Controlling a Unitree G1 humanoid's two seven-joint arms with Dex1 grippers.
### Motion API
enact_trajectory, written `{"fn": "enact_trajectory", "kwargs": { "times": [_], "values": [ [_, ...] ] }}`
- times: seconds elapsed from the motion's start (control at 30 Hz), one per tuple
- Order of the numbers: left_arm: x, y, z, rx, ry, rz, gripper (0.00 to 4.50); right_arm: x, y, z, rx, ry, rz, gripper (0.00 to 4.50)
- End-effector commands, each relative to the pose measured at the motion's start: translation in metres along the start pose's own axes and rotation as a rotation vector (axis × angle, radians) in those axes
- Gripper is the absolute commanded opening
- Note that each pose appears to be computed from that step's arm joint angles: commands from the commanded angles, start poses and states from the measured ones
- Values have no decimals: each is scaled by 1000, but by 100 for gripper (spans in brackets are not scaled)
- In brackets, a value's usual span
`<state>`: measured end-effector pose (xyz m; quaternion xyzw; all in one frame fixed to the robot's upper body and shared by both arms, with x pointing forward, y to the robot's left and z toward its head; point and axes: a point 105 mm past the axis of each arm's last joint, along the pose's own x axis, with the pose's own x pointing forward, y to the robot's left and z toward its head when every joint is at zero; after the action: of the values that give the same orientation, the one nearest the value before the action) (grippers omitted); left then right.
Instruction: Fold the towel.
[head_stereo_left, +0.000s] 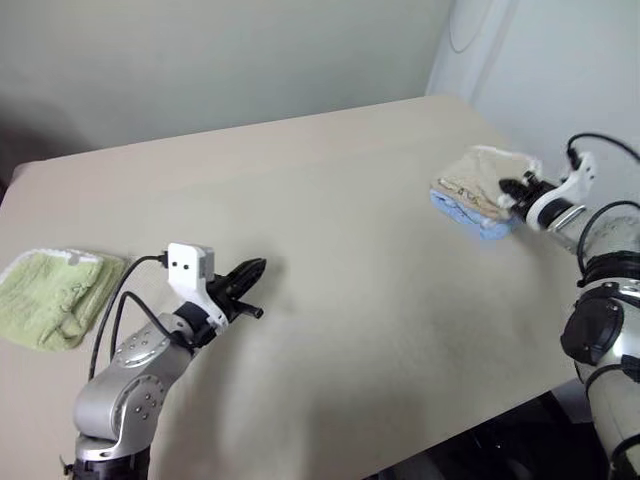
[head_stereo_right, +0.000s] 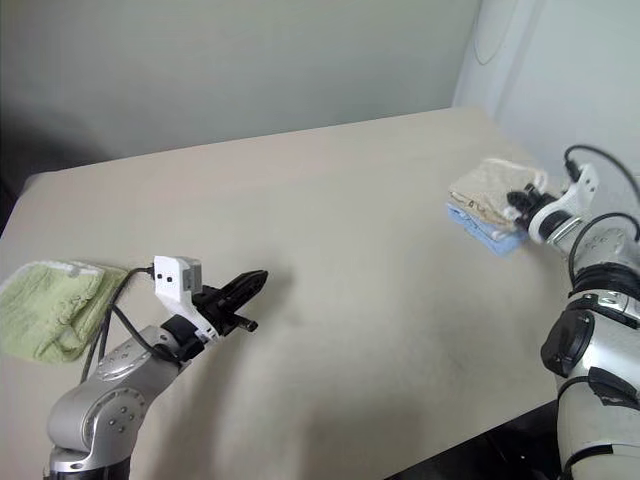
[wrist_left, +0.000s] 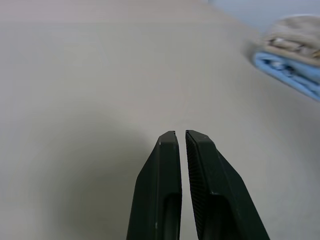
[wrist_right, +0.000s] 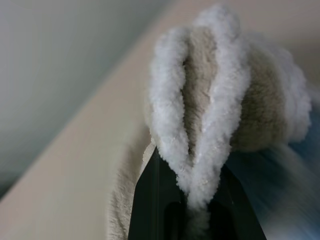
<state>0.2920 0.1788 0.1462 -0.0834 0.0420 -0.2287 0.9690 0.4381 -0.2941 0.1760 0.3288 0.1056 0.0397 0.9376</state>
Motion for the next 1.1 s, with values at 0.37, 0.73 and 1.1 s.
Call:
{"fn": "enact_trajectory", "kwargs": {
  "times": [0.37,0.73,1.1],
  "values": [
    [-8,0,9,28,-56,32,37,-2,-8,18,-108,-64,-65,298],
    [-8,3,8,24,-47,30,37,-33,-23,60,-263,-114,-118,448],
    [-13,57,41,93,-164,246,37,-43,70,90,-748,-274,233,448]
  ]
}}
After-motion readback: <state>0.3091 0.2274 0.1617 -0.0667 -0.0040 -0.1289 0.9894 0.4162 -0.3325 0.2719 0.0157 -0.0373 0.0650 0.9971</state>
